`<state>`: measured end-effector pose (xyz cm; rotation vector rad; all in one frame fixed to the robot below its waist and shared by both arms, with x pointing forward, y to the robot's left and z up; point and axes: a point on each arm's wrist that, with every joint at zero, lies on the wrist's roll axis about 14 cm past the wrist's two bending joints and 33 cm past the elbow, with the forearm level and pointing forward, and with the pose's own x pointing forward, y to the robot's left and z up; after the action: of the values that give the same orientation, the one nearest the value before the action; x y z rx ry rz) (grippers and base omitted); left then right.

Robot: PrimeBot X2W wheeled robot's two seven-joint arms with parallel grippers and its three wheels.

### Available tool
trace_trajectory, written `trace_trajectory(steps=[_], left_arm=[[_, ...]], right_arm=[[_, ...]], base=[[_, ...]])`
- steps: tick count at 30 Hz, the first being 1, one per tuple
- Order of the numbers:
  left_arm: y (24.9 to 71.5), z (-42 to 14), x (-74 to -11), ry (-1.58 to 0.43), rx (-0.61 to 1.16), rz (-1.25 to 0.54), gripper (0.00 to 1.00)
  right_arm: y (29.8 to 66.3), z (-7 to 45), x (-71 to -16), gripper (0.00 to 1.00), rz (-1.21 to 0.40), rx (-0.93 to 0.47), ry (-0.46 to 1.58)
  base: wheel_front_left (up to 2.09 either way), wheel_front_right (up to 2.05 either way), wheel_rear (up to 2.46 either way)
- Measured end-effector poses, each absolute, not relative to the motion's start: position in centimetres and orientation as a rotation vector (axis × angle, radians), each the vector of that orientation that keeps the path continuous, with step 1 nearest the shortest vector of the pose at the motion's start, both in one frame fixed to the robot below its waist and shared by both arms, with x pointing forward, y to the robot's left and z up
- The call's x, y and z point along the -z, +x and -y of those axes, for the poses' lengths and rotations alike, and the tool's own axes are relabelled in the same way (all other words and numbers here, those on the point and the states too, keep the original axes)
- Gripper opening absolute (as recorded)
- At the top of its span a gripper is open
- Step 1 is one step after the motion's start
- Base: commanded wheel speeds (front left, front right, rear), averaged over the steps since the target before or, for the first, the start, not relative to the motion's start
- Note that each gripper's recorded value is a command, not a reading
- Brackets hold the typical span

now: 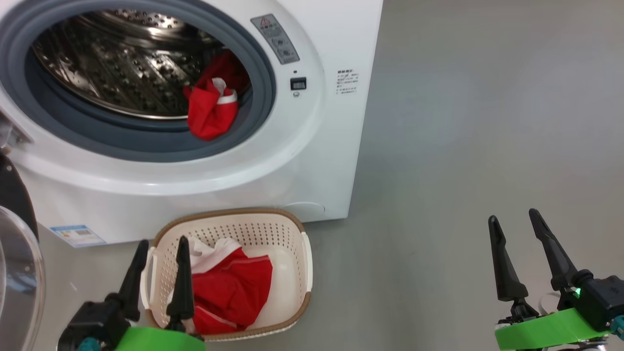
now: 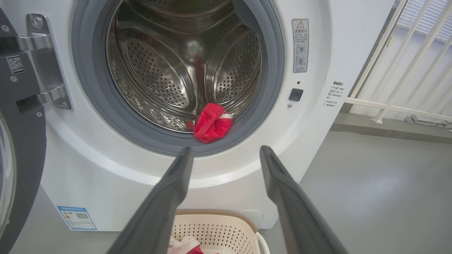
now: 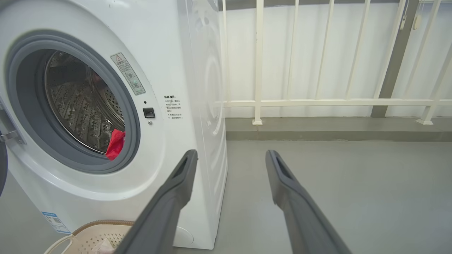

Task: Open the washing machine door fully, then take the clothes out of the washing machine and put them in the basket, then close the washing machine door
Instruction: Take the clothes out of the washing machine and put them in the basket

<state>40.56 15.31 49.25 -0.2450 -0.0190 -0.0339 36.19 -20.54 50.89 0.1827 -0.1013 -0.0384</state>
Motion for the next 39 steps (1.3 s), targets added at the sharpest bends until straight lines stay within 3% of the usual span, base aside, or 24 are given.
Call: trace_trajectory(steps=[14, 39], left_arm=[[44.8, -14.9, -48.9, -0.274, 0.032, 0.036, 1.00], [58.3, -15.5, -46.9, -0.273, 0.017, 0.051, 1.00]], right_arm=[[39.3, 19.6, -49.6, 1.00, 0.072, 0.009, 0.176], [44.4, 18.5, -45.0, 1.00, -0.012, -0.026, 0.173]], base=[[0.00, 0.00, 0.00], [0.00, 0.00, 0.00]])
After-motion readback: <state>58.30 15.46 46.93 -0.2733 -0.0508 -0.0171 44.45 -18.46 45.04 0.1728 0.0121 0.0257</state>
